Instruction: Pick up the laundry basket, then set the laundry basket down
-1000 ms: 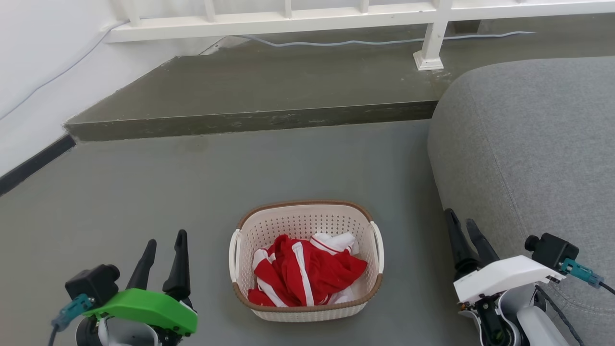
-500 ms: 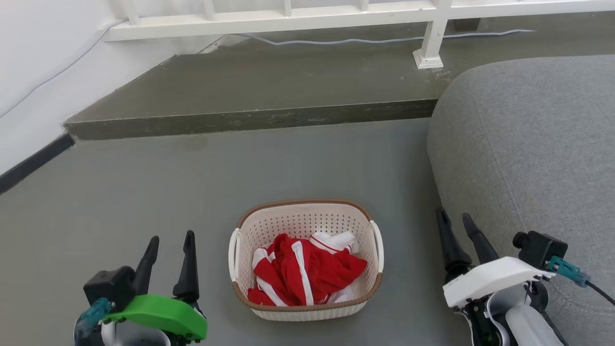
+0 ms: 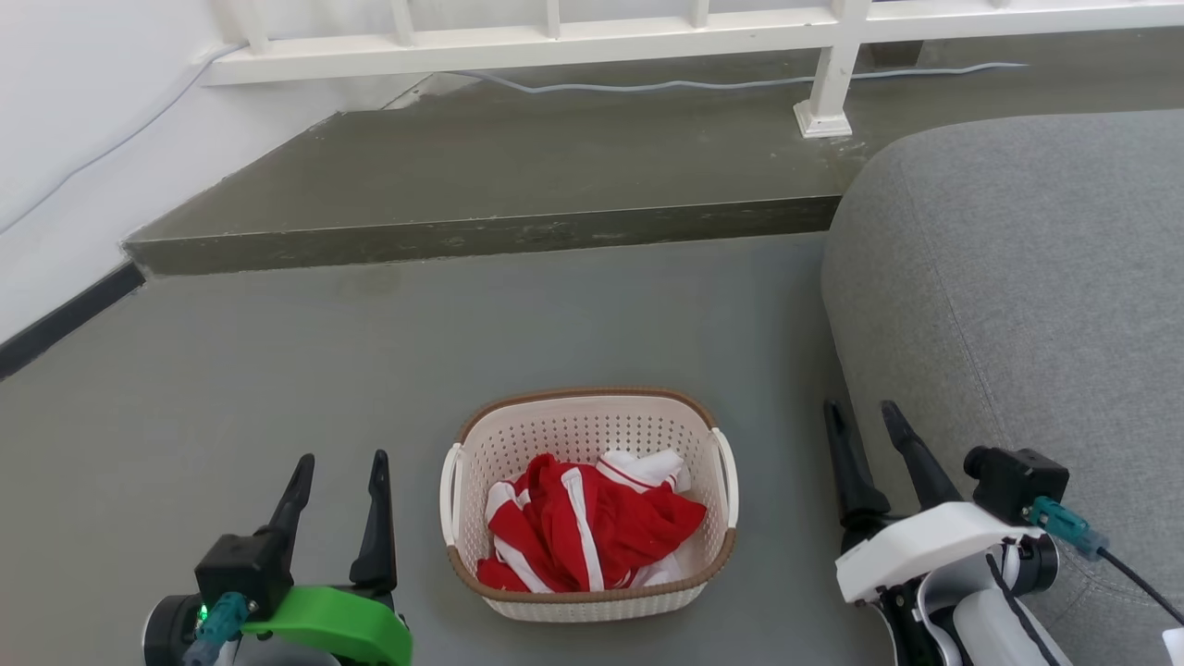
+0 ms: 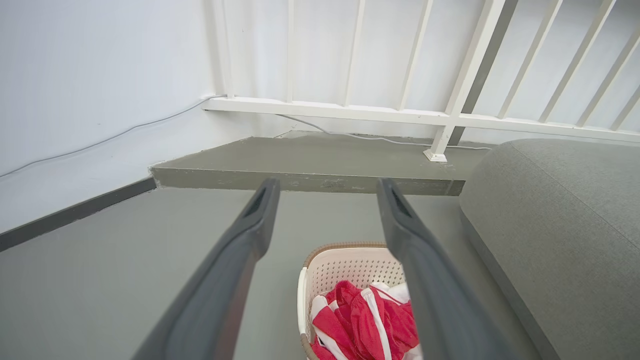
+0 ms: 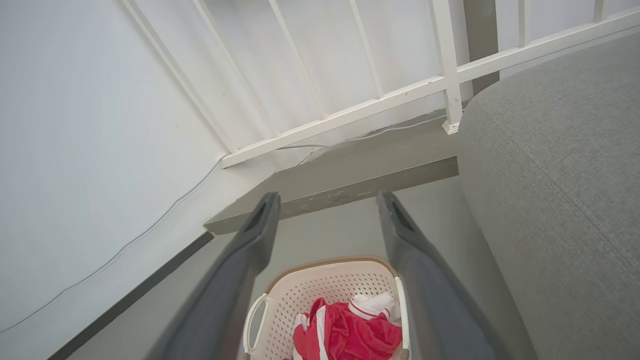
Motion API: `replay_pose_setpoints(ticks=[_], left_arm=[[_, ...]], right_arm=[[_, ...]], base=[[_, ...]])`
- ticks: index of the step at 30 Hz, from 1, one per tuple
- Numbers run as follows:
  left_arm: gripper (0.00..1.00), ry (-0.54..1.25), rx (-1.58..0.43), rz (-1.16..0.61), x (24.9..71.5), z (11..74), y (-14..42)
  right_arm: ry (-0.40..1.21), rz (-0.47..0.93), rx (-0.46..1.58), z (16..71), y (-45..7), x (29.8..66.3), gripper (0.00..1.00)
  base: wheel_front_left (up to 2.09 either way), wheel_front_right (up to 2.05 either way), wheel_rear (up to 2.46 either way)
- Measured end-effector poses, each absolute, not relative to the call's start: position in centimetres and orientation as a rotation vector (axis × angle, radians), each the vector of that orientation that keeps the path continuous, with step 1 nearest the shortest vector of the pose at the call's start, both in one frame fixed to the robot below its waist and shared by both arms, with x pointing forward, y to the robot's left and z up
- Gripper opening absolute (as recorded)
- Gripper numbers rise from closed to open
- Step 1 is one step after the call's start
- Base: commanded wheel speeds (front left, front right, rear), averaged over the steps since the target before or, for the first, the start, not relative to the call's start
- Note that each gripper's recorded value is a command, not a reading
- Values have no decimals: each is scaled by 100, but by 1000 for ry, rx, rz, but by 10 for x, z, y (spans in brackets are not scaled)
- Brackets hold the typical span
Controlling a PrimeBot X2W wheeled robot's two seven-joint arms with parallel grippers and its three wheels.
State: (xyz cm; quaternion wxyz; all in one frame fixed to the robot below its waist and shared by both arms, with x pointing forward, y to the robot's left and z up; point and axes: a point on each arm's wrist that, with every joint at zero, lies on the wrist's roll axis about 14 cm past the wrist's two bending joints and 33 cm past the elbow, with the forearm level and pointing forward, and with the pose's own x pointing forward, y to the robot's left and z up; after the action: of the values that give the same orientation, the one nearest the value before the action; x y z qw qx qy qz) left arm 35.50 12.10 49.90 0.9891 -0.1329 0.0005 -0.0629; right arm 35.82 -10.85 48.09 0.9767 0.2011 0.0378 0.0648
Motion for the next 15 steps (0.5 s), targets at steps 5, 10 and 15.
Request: replay_pose_setpoints(ticks=[5,10,15], left_arm=[[100,-19,-213,-132,352,502,119],[100,-49,-164,-138,351,506,118],[100,-71,-118,-151,350,509,115]], right_arm=[[58,144,352,483,-105,356,100],[34,154,299,487,-103,356,100],[10,165,247,490,-100,356,100]], base=[[0,0,0],[0,0,0],[0,0,0]])
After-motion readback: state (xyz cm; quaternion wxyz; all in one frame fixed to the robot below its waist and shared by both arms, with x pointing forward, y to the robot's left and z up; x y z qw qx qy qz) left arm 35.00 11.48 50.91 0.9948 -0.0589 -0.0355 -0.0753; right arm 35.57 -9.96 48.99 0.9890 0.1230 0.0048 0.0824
